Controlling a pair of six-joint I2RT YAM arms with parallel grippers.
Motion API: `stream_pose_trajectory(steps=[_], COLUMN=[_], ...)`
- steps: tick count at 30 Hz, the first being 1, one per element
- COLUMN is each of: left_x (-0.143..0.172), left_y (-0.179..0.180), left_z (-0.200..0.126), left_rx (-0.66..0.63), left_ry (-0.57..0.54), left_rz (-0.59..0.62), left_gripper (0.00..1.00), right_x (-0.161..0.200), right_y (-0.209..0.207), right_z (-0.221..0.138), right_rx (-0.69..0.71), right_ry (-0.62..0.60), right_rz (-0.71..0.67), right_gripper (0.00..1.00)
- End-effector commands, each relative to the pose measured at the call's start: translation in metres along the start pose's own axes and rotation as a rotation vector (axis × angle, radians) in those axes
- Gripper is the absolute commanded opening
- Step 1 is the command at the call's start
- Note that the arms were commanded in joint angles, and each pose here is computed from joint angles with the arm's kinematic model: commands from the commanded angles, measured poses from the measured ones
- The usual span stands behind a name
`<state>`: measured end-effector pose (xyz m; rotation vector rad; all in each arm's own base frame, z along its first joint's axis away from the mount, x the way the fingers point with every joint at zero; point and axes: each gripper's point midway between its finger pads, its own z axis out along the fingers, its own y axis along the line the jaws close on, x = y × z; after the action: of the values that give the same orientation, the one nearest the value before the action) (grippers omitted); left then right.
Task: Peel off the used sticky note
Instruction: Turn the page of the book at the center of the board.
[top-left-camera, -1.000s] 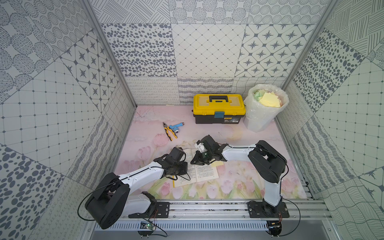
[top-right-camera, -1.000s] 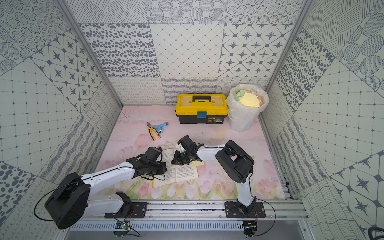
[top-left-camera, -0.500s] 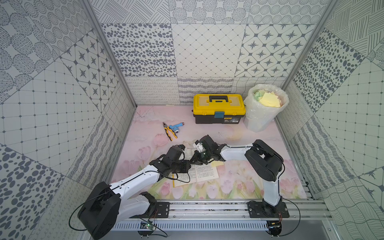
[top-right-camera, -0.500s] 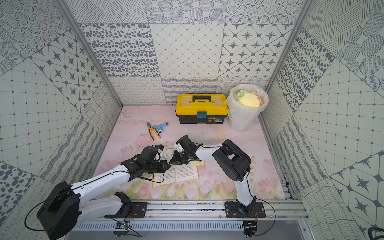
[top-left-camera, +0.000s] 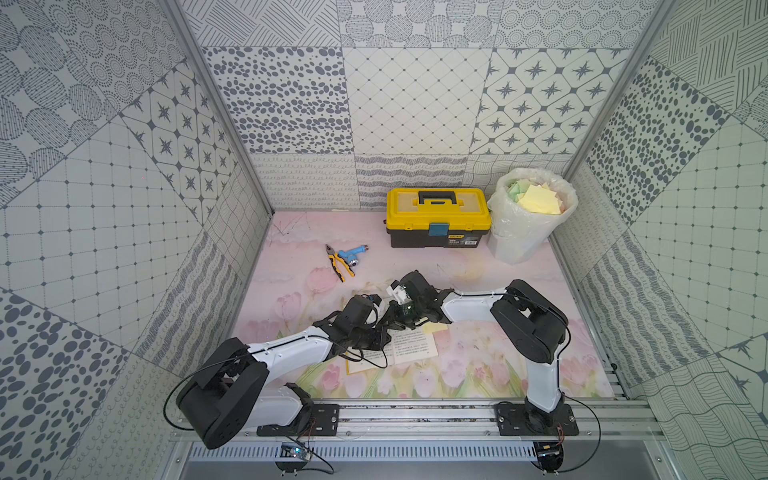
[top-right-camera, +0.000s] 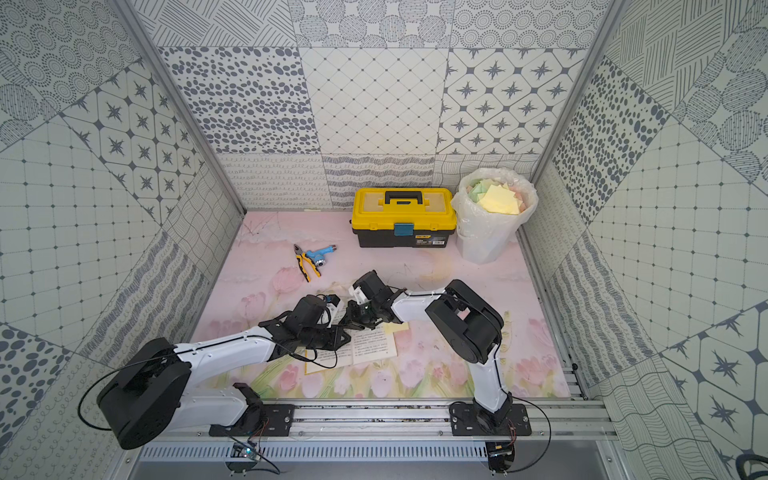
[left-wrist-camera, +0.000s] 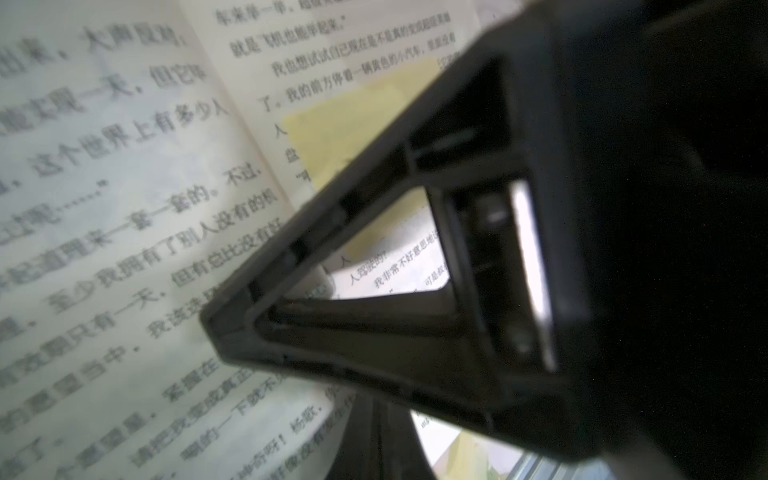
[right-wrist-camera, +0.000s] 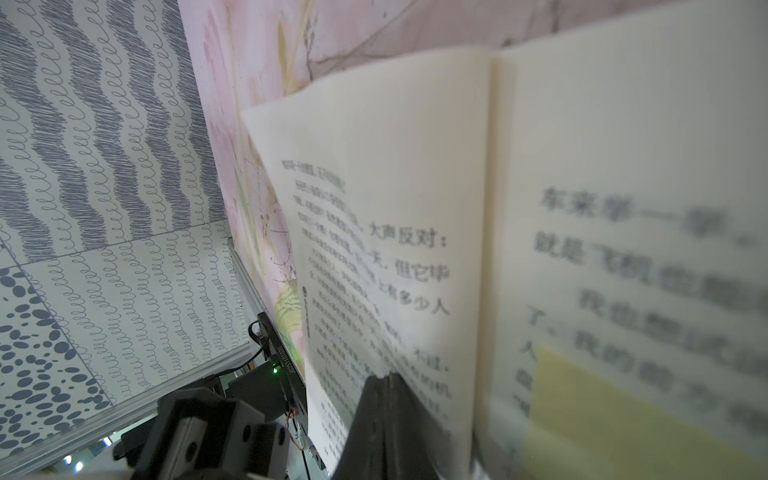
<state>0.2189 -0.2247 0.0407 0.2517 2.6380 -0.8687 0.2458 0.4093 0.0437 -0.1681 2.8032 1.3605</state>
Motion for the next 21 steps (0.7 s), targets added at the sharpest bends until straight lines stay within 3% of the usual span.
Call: stream_pose_trajectory(steps=[1,9,15,21], left_x=[0.001,0.008,0.009,0.007], left_y=[0.004,0.021,0.025,0.029], left_z=[0.009,0.015,0.014,0.006], left_rx=[-0.007,-0.078,-0.102,-0.164], left_ry=[-0.016,0.005,0.008,0.001], left_rz=[0.052,0.049,0.065,0.075], left_gripper=[0.01,0.00,0.00,0.01], right_x=[-0.004,-0.016,-0.024,-0.016], right_y=[-0.002,0.004,-0.022,-0.055], right_z=[-0.011,-0.048,-0.084,-0.097], right_rx=[0.030,0.065,0.128,0.193], right_ry=[-0.047,-0.135,-0.206,-0.211], right_rz=[0.014,-0.001,0.044,0.089], right_gripper=[0.05,0.12,0.21,0.30])
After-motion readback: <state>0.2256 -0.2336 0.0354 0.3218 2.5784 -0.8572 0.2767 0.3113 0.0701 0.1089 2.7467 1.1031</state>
